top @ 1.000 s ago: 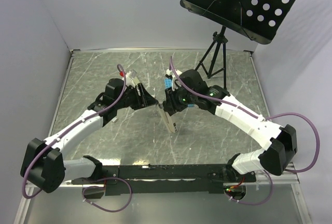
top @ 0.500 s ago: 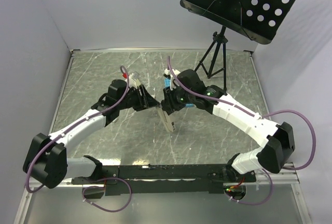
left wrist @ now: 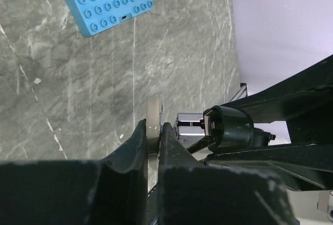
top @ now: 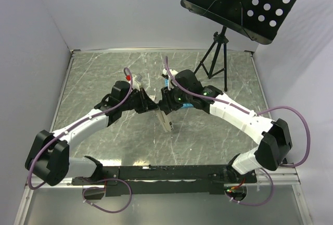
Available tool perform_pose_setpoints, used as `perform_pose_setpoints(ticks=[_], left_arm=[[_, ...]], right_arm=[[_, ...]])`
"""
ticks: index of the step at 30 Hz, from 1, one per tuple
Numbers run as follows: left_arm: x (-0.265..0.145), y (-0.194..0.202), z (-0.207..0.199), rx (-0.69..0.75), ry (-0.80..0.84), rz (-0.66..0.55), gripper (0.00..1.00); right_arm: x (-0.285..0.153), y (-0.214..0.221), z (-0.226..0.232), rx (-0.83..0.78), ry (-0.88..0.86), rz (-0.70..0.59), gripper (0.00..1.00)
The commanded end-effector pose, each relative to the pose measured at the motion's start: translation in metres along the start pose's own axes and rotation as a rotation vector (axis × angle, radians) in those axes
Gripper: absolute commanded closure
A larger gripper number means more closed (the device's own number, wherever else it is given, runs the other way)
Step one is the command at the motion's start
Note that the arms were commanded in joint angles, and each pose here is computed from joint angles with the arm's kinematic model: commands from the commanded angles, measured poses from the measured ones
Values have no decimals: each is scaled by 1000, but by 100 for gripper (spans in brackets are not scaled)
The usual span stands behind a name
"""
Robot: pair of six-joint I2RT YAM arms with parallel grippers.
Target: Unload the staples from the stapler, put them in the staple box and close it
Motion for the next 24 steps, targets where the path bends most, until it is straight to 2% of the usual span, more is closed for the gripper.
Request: perform_pose_setpoints(ticks=[1,4,5,7,11,19,23,24], left_arm=[[-1,-2,-4,25,26,-19,99],[-3,-4,-6,36,34,-33,99],[-4,-4,-7,39,35,-36,99],[-5,-6,-9,48,35,-46,99],[-7,-7,-10,52,31,-49,99],[-10,-9,-14,50,40,-65,99],[-13,-11,-13,38,13,-80,99],[-14,-10,-11,34,-17,-73,99]], right_arm=[[-9,-25,25,-23,-113,-95,69],[-10,-30,26,-16,-92,-90,48],[-8,-29,25,-16,-83,-78,45],[-2,-28,22,-18,-65,-60,39],[6,-29,22,-10,-64,-28,37],[16,-28,16,-7,-30,0,42],[15,-23,13,-3,-9,7,67],[13,-21,11,-5,2,13,69]])
Point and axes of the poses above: each gripper's point midway between its finger pads, its own x axis out along the fingers, its own z axis along the line the jaws close on, y = z × x, the point moved 9 cm from there along -x, back along the fingers, and after that the axes turned 13 degrees about x, right-handed, at the moved point
